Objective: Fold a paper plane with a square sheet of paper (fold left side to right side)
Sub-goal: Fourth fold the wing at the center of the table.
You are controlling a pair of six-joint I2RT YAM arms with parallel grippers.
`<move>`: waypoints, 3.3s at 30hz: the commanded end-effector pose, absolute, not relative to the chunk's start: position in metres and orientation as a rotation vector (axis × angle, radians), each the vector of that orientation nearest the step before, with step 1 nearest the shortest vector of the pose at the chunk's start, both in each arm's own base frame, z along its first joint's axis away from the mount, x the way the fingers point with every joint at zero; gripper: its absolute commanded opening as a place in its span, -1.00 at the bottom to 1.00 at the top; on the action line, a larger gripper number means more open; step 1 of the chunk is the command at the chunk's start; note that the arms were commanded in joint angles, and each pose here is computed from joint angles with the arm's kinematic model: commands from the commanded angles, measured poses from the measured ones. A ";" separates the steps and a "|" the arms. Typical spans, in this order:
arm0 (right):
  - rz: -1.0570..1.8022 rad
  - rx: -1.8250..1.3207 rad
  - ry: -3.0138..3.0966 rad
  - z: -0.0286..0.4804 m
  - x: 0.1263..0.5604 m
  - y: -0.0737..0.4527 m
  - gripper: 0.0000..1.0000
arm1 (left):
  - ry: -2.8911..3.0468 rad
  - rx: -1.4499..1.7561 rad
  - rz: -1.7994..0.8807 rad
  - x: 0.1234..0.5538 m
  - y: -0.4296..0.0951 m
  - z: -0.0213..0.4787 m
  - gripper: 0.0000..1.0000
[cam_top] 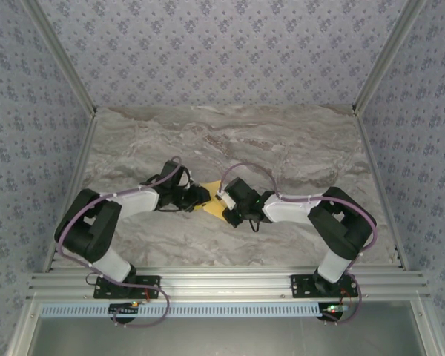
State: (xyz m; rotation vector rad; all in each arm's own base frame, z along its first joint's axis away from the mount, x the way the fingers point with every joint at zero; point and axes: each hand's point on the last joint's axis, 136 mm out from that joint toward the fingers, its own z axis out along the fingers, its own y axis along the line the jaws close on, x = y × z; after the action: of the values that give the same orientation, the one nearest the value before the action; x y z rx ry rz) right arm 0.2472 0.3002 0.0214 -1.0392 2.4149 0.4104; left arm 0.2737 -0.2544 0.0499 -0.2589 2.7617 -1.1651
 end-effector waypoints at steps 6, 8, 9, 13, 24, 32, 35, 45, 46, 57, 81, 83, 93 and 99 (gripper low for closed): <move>0.416 -1.047 2.454 0.014 0.239 0.294 -0.70 | 2.723 -0.189 -1.237 0.289 -0.278 0.057 -0.28; 0.418 -1.048 2.450 0.015 0.238 0.294 -0.67 | 2.724 -0.186 -1.241 0.290 -0.279 0.057 -0.27; 0.417 -1.048 2.451 0.015 0.238 0.294 -0.65 | 2.725 -0.183 -1.240 0.290 -0.280 0.057 -0.27; 0.428 -1.039 2.439 0.021 0.239 0.293 -0.59 | 2.732 -0.182 -1.237 0.290 -0.281 0.054 -0.27; 0.527 -1.034 2.440 0.028 0.238 0.298 -0.50 | 2.739 -0.181 -1.240 0.293 -0.285 0.048 -0.27; 0.534 -1.029 2.474 0.019 0.237 0.298 -0.55 | 2.741 -0.179 -1.239 0.292 -0.285 0.048 -0.27; 0.531 -1.026 2.483 0.018 0.238 0.298 -0.62 | 2.739 -0.178 -1.239 0.291 -0.284 0.050 -0.27; 0.644 -0.949 2.491 0.024 0.244 0.297 -0.86 | 2.745 -0.176 -1.233 0.290 -0.283 0.048 -0.26; 0.661 -0.949 2.492 0.024 0.243 0.298 -0.86 | 2.743 -0.176 -1.233 0.291 -0.283 0.049 -0.26; 0.800 -0.930 2.532 0.019 0.239 0.300 -0.87 | 2.727 -0.151 -1.230 0.288 -0.281 0.060 -0.22; 0.858 -0.891 2.590 0.008 0.239 0.299 -0.86 | 2.776 -0.177 -1.207 0.294 -0.285 0.040 -0.14; 0.862 -0.889 2.589 0.009 0.239 0.299 -0.85 | 2.789 -0.180 -1.192 0.292 -0.283 0.038 -0.14; 0.907 -0.875 2.569 0.015 0.242 0.305 -0.76 | 2.832 -0.200 -1.135 0.287 -0.276 0.025 -0.14; 0.923 -0.875 2.566 0.018 0.243 0.306 -0.73 | 2.839 -0.205 -1.123 0.287 -0.275 0.023 -0.14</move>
State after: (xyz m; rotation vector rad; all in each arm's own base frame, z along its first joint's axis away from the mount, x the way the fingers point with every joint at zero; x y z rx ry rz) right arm 0.2441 0.3045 0.0215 -0.8855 2.5321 0.8986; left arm 0.2875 -0.2751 0.0299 -0.2191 2.8134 -1.1626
